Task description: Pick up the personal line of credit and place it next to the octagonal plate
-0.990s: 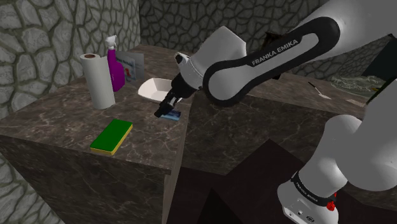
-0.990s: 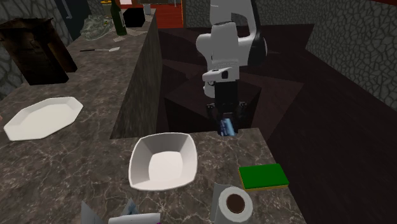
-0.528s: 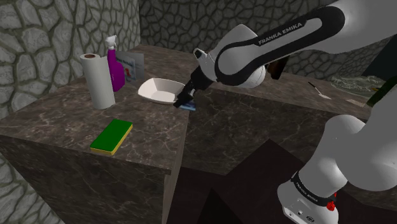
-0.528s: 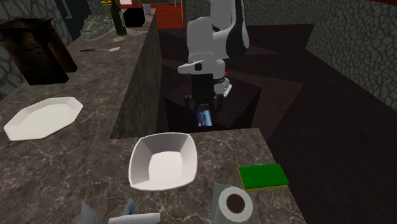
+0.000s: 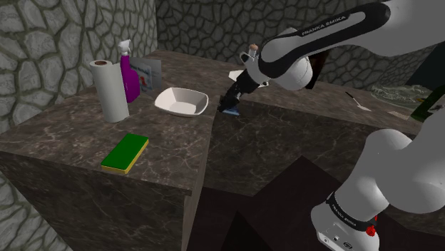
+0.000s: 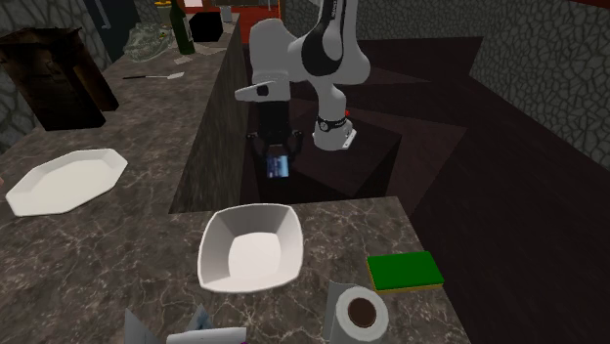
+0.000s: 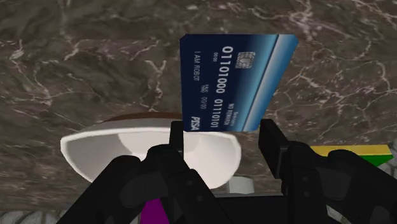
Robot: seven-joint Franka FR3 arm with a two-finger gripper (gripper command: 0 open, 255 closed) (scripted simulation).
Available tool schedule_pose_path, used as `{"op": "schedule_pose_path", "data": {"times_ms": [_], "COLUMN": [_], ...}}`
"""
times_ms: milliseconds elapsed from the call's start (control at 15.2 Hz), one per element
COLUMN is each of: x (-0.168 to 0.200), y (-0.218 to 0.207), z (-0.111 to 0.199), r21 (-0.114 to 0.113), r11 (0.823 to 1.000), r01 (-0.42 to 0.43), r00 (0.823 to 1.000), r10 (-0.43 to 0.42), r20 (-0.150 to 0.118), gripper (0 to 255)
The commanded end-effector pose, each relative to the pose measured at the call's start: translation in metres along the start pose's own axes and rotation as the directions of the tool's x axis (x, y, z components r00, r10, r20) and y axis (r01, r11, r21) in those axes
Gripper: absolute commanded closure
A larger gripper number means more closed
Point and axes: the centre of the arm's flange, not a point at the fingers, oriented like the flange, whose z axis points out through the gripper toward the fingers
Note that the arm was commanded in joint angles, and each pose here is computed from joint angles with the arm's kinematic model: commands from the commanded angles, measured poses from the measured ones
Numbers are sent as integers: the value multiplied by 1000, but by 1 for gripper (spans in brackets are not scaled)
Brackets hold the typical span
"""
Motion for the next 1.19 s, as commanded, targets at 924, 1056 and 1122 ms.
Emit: {"op": "schedule_pose_path", "data": {"times_ms": [924, 1056, 1122], "x": [-104, -117, -123], "y": [172, 193, 203], "z": [-68, -77, -81], "r21": [1, 1, 1], "r11": [1000, 1000, 1000], "r01": [3, 3, 3], "r00": [1000, 1000, 1000], "r10": [-3, -3, -3], "r20": [0, 0, 0], "gripper": [255, 255, 255]}}
